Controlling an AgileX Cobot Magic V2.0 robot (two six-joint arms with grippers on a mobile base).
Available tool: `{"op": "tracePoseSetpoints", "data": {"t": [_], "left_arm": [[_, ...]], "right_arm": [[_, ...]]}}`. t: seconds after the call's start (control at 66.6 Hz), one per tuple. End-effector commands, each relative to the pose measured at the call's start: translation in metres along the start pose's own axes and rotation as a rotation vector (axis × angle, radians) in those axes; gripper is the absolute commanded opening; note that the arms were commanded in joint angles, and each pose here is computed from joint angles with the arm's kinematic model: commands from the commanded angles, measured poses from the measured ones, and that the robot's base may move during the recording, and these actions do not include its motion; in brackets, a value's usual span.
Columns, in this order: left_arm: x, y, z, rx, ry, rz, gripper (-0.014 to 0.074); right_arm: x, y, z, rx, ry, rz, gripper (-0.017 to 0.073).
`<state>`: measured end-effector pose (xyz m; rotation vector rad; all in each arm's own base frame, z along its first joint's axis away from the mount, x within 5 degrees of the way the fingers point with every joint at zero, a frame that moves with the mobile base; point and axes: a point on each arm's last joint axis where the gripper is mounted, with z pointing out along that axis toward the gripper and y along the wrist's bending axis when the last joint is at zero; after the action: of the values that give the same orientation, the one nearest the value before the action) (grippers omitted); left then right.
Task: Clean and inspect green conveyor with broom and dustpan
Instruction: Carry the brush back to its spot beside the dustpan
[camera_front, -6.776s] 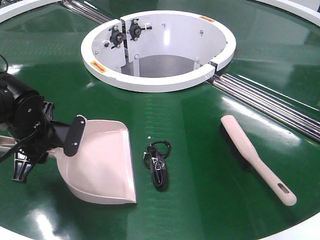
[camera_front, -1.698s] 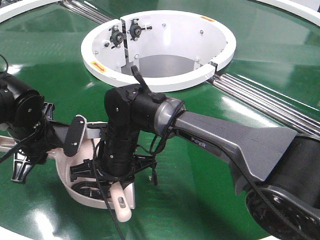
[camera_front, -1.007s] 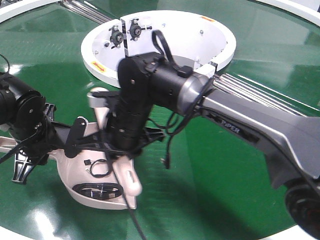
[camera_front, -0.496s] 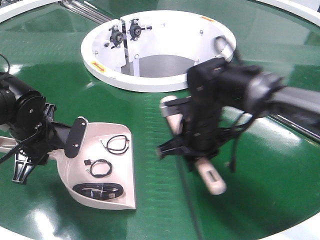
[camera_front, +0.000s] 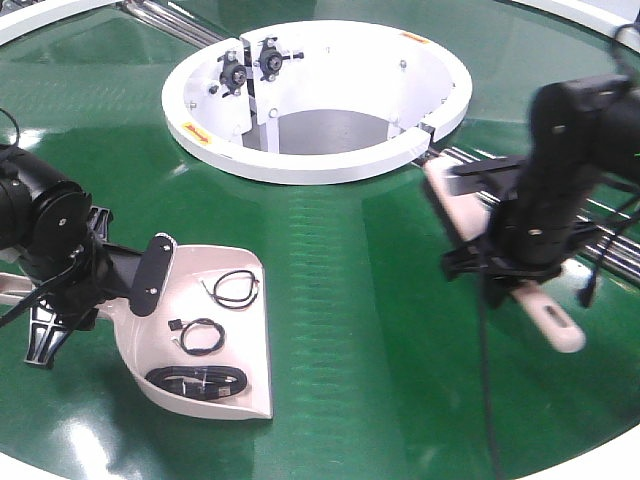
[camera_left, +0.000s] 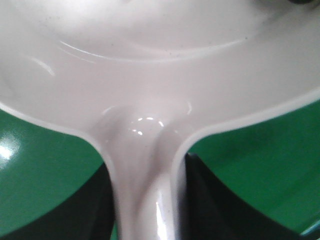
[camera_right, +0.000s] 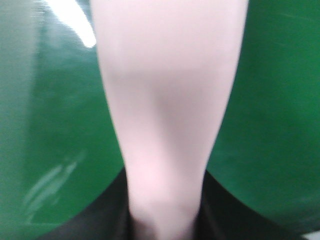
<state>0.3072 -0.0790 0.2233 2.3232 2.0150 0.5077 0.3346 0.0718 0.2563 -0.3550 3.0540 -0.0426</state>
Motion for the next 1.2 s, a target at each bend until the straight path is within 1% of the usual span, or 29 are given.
{"op": "tracePoseSetpoints", "data": {"t": [0.0, 0.09, 0.195, 0.316, 0.466, 0.601, 0.901, 1.187], "left_arm": [[-0.003, 0.001, -0.013, -0.028, -0.018, 0.040, -0.0006], [-0.003, 0.001, -0.013, -0.028, -0.018, 0.040, -0.0006], [-0.003, 0.001, -0.013, -0.028, -0.018, 0.040, -0.0006], [-0.003, 0.001, -0.013, -0.028, -0.018, 0.040, -0.0006], [-0.003, 0.001, -0.013, -0.028, -0.018, 0.040, -0.0006], [-0.003, 0.001, -0.013, -0.028, -0.018, 0.040, -0.0006], [-0.003, 0.002, -0.013, -0.035, -0.020, 0.040, -0.0006], [-0.001, -0.003, -0.013, 0.015, -0.003, 0.027, -0.0006]], "right_arm": [[0.011, -0.019, -0.016, -0.005, -0.005, 0.021, -0.0001], [0.016, -0.026, -0.007, -0.005, 0.022, 0.041, -0.0001], [0.021, -0.025, 0.004, -0.001, 0.049, 0.037, -0.0001], [0.026, -0.021, 0.016, -0.021, 0.062, 0.040, -0.0001], [0.031, -0.020, 0.026, -0.024, 0.073, 0.040, 0.0001], [0.032, -0.020, 0.026, -0.024, 0.075, 0.040, 0.0003], [0.031, -0.018, 0.026, -0.052, 0.069, 0.035, 0.0006], [0.031, -0.017, 0.026, -0.061, 0.069, 0.038, 0.0008]]}}
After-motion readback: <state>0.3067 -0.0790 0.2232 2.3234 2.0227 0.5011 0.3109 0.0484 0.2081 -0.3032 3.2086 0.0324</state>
